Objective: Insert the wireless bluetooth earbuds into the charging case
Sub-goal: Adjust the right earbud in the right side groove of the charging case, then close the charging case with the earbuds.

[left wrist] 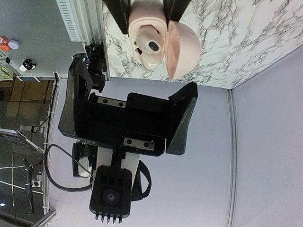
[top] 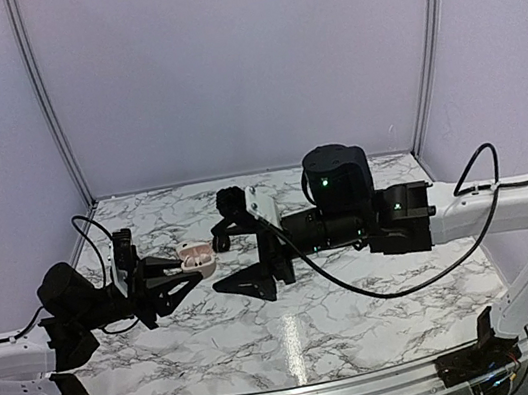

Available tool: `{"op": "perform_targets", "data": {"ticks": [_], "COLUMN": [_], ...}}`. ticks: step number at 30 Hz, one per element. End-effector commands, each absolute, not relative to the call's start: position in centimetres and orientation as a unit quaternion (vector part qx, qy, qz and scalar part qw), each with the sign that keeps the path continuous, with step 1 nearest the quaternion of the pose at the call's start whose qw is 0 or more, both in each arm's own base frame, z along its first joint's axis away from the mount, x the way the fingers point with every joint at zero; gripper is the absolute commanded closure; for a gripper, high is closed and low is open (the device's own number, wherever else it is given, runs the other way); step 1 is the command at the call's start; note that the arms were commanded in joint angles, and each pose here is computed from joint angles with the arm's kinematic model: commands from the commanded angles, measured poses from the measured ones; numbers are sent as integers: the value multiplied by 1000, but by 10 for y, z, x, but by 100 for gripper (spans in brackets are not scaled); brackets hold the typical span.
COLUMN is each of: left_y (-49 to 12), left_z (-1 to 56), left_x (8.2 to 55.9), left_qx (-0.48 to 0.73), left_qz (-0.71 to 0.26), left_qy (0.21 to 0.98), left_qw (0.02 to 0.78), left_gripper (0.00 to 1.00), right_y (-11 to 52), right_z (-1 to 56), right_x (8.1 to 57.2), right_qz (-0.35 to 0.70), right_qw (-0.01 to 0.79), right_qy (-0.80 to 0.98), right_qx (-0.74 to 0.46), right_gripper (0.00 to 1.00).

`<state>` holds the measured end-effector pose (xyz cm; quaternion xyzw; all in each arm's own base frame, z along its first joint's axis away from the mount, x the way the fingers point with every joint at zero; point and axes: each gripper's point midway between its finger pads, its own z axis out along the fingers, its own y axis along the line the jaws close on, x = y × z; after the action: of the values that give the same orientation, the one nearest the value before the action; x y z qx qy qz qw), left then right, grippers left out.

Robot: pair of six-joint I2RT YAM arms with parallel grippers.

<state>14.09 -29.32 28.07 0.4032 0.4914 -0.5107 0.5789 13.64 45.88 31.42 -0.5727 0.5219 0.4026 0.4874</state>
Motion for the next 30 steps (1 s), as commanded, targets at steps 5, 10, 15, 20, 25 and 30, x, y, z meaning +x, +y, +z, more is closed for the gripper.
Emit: {"op": "perform_targets", "data": {"ticks": [5, 10, 15, 20, 25, 30], "left_y": [-294, -295, -296, -297, -295, -296], "left_z": [304, 303, 302, 303, 307, 304], "left_x": [138, 144, 151, 155, 156, 151], "left_qx": [400, 387, 372, 366, 360, 375], "left_qz": [-524, -522, -523, -525, -529, -531], "left_qy": [466, 477, 492, 499, 499, 493], "left_qw": [590, 592, 588, 585, 584, 579], "left_gripper": [100, 100, 100, 100, 100, 100], "right_y": [472, 470, 467, 466, 464, 460], "right_z": [327, 330, 333, 322, 310, 322], "right_x": [128, 115, 101, 94, 91, 92], "right_qz": [425, 438, 446, 444, 431, 428], "right_qw": [471, 462, 453, 430, 414, 432], "right_qy": [491, 465, 443, 444, 451, 447], "right_qx": [-597, -615, -632, -649, -663, -655], "right_gripper": [8, 19, 33, 48, 56, 46]}}
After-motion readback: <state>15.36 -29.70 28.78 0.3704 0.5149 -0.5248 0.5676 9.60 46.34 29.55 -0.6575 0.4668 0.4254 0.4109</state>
